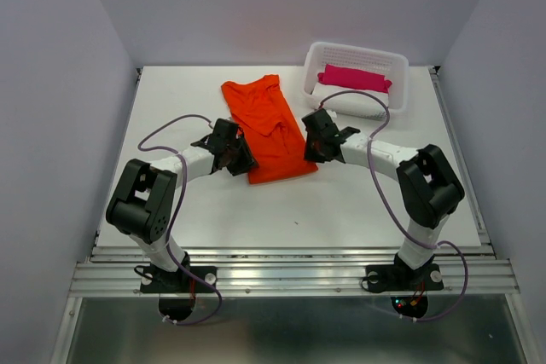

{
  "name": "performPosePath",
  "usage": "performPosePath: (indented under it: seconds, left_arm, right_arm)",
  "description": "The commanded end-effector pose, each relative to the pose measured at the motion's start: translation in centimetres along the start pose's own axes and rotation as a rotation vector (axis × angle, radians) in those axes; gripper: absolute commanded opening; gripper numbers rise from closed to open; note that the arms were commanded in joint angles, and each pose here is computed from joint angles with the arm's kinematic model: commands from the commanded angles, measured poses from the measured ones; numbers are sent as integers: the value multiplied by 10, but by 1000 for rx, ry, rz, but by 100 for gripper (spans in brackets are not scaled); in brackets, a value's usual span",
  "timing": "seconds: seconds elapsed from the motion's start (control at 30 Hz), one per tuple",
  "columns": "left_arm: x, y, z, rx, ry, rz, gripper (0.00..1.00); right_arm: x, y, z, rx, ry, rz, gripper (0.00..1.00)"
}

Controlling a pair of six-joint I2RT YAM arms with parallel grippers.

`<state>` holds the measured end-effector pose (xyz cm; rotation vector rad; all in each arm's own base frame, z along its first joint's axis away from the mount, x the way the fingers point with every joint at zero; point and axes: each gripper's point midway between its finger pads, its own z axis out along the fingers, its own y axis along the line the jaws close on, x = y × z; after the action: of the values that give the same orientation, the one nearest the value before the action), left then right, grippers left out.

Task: Roll the t-shirts
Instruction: Roll the T-shirt to the center of the board.

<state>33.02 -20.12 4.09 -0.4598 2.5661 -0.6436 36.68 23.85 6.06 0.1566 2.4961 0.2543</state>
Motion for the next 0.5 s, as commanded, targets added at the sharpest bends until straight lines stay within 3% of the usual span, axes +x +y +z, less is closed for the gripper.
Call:
performPosePath:
  seconds: [0.0, 0.17, 0.2, 0.3, 0.47]
  left_arm:
    - [-11, -9, -1, 24, -14, 20, 46]
    - [-15, -16, -10, 44, -28, 33, 46]
    - [-17, -17, -13, 44, -34, 35, 46]
    - [-24, -26, -27, 62, -60, 48, 46]
    - [-27, -49, -50, 99, -84, 76, 46]
  right_arm:
    - [-2, -7, 4, 33, -24, 29, 1]
    - [0, -7, 9, 30, -20, 15, 12]
    - [-6, -4, 2, 14, -35, 11, 20]
    - [-16, 0, -11, -3, -50, -2, 31]
    - [-32, 10, -33, -54, -86, -6, 34]
